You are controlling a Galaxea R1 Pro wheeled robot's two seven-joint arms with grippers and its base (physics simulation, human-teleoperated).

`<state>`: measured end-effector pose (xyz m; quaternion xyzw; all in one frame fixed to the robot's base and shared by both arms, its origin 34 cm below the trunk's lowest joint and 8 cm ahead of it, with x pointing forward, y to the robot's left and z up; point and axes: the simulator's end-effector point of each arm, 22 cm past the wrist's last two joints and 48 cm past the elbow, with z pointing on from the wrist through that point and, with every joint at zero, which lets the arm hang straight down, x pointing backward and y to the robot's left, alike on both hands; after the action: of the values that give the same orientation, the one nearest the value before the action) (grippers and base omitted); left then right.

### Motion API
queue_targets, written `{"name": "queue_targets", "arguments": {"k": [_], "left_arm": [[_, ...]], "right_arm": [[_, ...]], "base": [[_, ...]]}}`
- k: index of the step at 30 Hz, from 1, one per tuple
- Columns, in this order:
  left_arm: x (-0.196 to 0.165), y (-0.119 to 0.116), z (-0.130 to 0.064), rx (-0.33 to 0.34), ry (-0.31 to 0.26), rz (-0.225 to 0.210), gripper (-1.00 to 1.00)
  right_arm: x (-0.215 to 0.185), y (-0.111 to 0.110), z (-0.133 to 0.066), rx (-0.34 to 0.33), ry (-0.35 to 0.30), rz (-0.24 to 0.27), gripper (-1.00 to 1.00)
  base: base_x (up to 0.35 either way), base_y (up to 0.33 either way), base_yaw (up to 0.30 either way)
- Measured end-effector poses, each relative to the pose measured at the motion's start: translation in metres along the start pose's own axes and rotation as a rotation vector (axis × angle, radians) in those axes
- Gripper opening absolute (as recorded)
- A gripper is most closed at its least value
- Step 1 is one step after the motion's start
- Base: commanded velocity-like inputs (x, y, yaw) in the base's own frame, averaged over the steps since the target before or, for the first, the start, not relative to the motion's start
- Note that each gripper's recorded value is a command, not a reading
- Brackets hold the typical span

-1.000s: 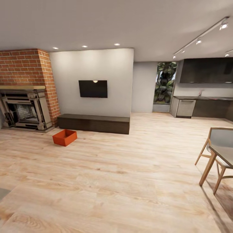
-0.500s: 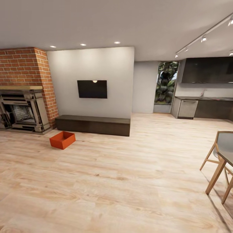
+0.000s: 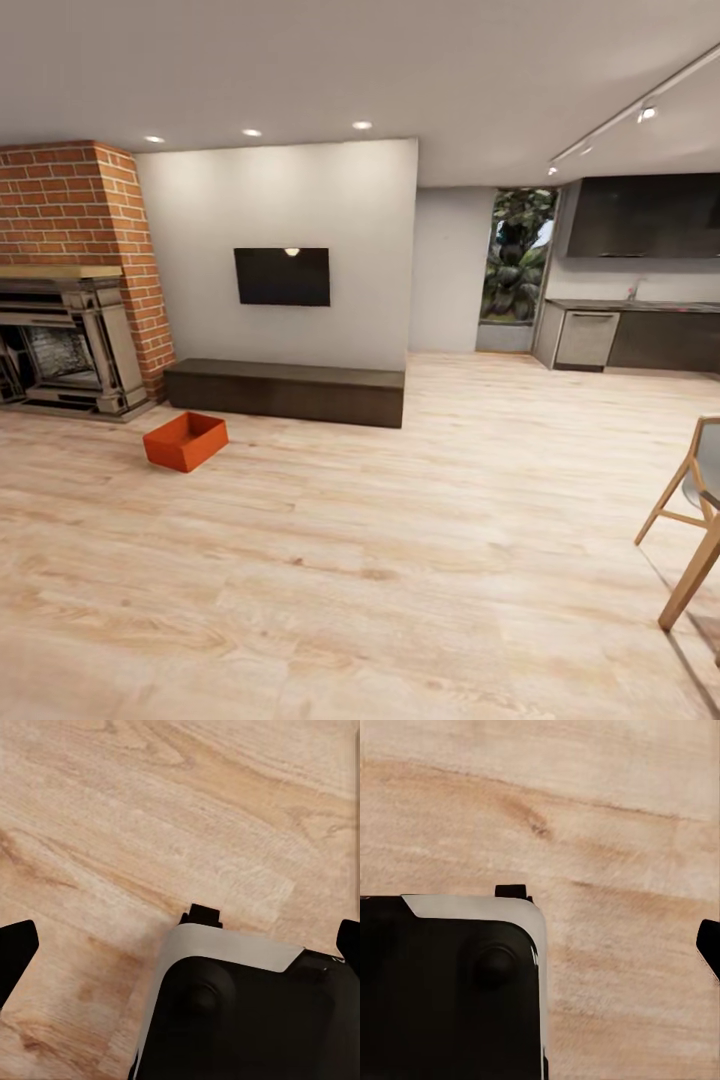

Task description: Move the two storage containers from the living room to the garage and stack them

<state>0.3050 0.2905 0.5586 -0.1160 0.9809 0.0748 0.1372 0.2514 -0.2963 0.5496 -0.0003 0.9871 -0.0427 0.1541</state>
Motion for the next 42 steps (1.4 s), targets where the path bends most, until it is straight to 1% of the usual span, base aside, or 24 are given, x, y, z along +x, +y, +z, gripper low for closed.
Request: {"name": "queue_targets", "arguments": {"k": [42], "left_arm": [[0.0,0.0,0.0,0.0,0.0,0.002,1.0]], "right_arm": [[0.0004,0.0012,0.0,-0.002,0.002,-0.001,1.0]], "base": [[0.323,0.0,0.0]]}}
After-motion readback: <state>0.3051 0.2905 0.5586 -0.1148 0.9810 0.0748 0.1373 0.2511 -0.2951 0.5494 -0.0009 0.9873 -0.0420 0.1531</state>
